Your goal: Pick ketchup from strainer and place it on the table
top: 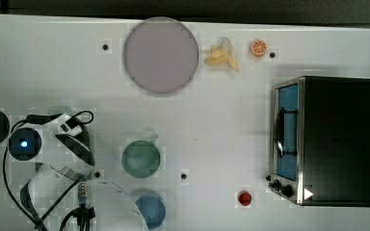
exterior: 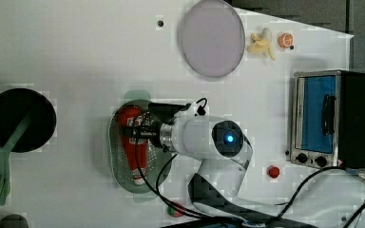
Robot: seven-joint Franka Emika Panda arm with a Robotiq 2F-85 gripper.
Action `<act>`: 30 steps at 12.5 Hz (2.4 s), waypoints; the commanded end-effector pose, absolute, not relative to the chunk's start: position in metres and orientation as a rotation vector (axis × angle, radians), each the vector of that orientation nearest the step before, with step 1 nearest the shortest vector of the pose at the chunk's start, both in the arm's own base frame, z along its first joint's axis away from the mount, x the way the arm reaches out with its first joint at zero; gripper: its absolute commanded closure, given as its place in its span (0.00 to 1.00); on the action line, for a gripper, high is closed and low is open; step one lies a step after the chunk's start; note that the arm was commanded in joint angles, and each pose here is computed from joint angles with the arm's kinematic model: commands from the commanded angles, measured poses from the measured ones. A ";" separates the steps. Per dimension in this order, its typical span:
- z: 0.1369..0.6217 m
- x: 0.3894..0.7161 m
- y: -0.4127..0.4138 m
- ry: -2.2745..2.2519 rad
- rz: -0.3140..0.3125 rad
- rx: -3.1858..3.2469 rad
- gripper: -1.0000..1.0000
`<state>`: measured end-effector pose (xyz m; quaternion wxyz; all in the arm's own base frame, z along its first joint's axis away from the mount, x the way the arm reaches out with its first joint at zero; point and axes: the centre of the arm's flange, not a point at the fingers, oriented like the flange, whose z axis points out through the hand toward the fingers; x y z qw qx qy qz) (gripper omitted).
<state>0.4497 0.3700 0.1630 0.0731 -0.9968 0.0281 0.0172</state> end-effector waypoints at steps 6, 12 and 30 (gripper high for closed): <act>0.248 0.442 0.389 0.155 -0.068 -3.035 0.40; 0.374 0.481 0.352 0.458 -0.050 -3.001 0.40; 0.379 0.589 -0.060 0.573 0.051 -3.171 0.40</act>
